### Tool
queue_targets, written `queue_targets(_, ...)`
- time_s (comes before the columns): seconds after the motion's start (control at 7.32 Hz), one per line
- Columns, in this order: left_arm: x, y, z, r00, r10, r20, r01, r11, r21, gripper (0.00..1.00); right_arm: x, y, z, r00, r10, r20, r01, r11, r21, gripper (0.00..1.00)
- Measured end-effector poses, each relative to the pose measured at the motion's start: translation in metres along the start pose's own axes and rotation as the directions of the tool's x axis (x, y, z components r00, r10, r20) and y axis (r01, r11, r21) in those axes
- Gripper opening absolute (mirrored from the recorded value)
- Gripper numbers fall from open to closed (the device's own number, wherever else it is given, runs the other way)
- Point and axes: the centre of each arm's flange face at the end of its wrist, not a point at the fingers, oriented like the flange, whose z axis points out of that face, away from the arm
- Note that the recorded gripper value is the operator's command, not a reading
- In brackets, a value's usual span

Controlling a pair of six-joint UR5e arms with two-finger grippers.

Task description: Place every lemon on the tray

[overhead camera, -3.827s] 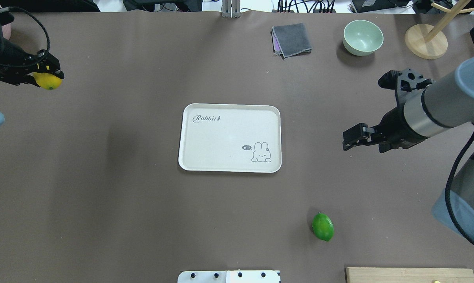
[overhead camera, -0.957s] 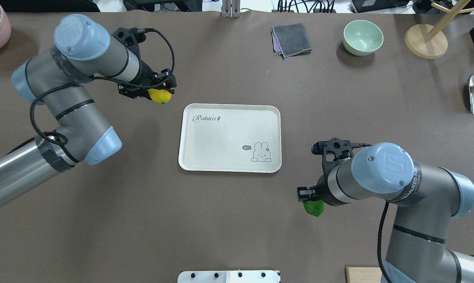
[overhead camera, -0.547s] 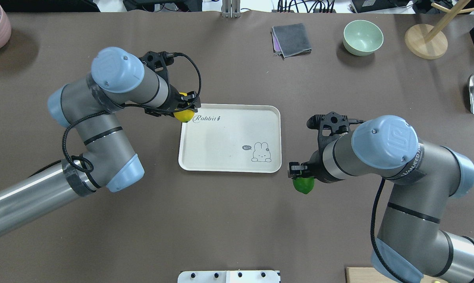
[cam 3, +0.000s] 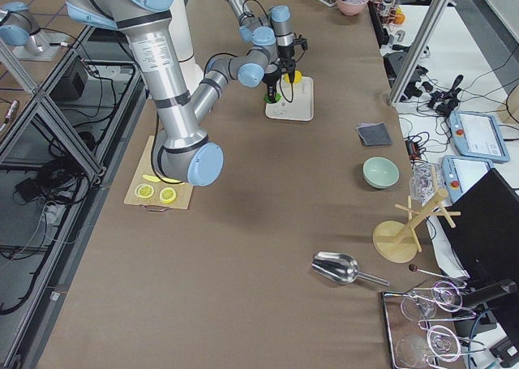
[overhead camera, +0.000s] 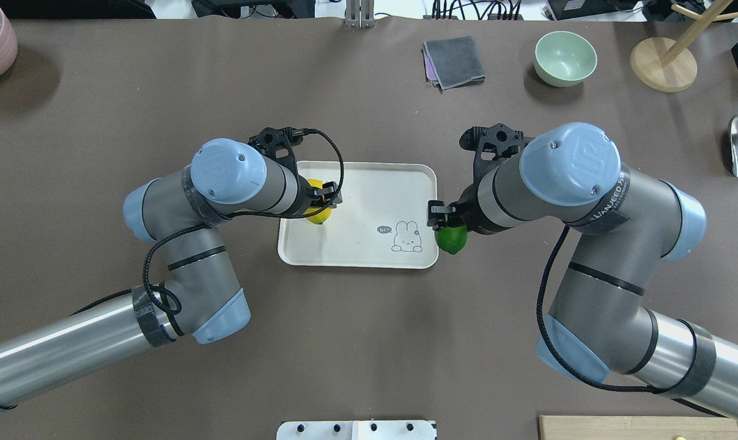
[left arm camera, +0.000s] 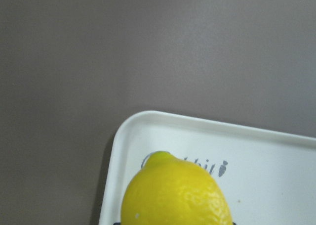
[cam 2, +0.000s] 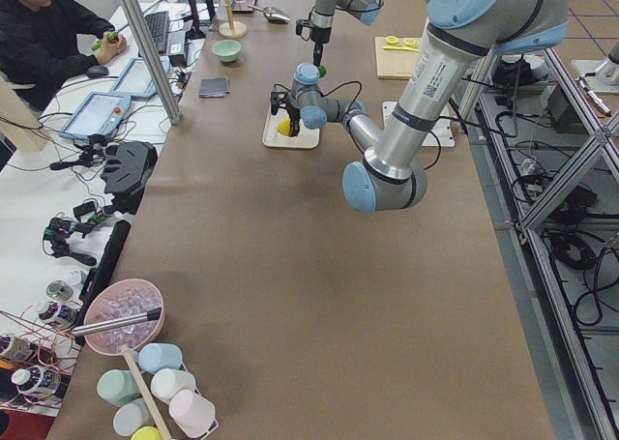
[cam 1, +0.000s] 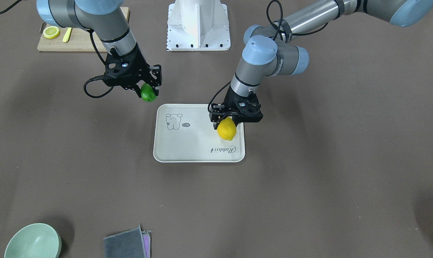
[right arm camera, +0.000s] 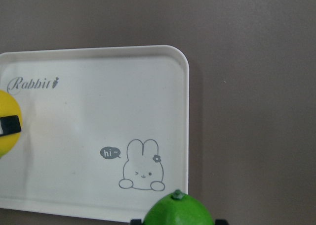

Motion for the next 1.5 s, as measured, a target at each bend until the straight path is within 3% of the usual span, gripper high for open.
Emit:
queue_targets(0.27, 0.002, 0.001, 0.002, 1.000, -0.004, 0.001, 0.004, 1.000, 0.001, 0.98, -0.013, -0.011, 0.010, 1.000, 0.000, 0.007, 0.000, 1.000, 0.008, 0.00)
queue_targets(0.55, 0.003, -0.004, -0.006, 1.000, 0.008, -0.009, -0.008, 1.000, 0.009, 0.98, -0.020, -0.027, 0.046, 0.999, -0.003, 0.047, 0.002, 1.000, 0.025, 0.00)
queue_targets(0.82, -0.006, -0.038, -0.035, 0.999, 0.040, -0.032, -0.040, 0.999, 0.018, 0.98, -0.030, -0.037, 0.066, 0.997, 0.004, 0.072, -0.007, 0.999, 0.035, 0.00)
queue_targets(1.23, -0.056, -0.107, -0.094, 0.993, 0.095, -0.063, -0.097, 0.995, -0.016, 0.98, -0.039, -0.038, 0.100, 0.999, 0.005, 0.039, -0.006, 1.000, 0.014, 0.00)
queue_targets(1.5, -0.070, -0.130, -0.119, 0.992, 0.100, -0.070, -0.100, 0.995, 0.014, 0.98, -0.036, -0.040, 0.125, 1.000, 0.011, 0.024, -0.011, 1.000, 0.001, 1.00)
